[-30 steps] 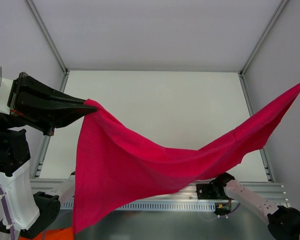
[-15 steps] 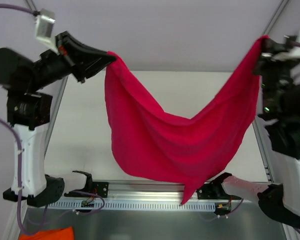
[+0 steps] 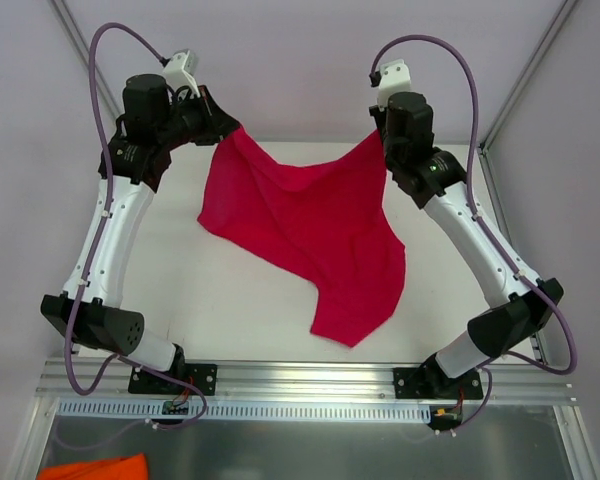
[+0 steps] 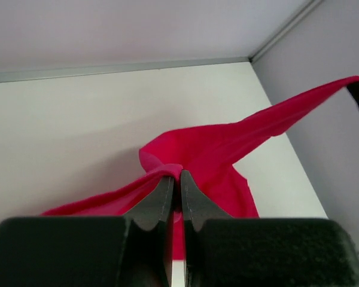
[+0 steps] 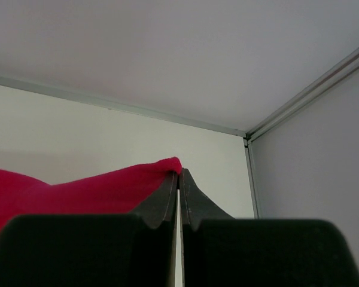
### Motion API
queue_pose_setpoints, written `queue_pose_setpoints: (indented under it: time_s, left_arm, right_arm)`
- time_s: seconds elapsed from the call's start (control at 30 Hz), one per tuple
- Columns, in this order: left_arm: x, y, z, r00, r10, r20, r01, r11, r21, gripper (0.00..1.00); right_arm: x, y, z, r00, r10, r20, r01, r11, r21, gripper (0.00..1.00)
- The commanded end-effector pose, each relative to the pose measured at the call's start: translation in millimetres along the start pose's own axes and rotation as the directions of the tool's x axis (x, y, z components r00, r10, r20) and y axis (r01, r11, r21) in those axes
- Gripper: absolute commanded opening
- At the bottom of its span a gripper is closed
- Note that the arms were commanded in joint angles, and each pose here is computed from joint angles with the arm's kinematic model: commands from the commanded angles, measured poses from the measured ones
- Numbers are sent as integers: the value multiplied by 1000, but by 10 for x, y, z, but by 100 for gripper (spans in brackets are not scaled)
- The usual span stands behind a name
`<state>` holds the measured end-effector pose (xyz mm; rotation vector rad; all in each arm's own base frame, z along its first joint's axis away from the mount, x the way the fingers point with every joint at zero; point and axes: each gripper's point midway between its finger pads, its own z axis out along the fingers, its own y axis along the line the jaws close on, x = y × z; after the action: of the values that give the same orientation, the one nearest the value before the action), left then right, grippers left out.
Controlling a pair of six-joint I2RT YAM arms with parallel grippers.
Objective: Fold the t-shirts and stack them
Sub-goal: Flatten out the tshirt
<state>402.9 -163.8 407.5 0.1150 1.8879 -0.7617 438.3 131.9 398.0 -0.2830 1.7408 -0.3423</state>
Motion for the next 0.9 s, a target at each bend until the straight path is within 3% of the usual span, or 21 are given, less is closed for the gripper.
queue_pose_setpoints:
  time_s: [0.0,0.13,0.2,0.27,0.47,0.63,0.7,0.87]
  left_arm:
    - [-257,130,-193,989,84,121,-68,989,-132,0]
    - [-87,427,-124,994,55,97,-30,969,-245,0]
    - [33,537,-90,996,44,74,-21,960,-280,0]
    - [82,567,-104,996,46,82,-20,956,-293,0]
    - [-194,246,-238,985,78,155,-40,972,-232,0]
    - [-674,-178,-408,958,73,276,-43,992,-115,0]
    - [-762,-487,-481,958,65,278,-71,997,14,0]
    - [-935,-1403,-1158,935,139,327,-243,922,300,0]
  right_arm:
    - [-310,-353,-74,990,98,98,-111,984,142,1]
    - [-143,-470,-22,996,74,53,-86,960,268,1]
    - [-67,-424,8,998,57,25,-62,962,265,1]
    - [-112,-458,-48,994,81,69,-97,955,281,1]
    - [-166,-589,-160,991,89,104,-118,939,323,1]
    - [-675,-726,-354,970,110,215,-169,944,282,1]
    - [-843,-833,-517,957,133,259,-202,944,261,1]
    - [-1288,-1185,-1186,886,215,411,-301,941,155,1]
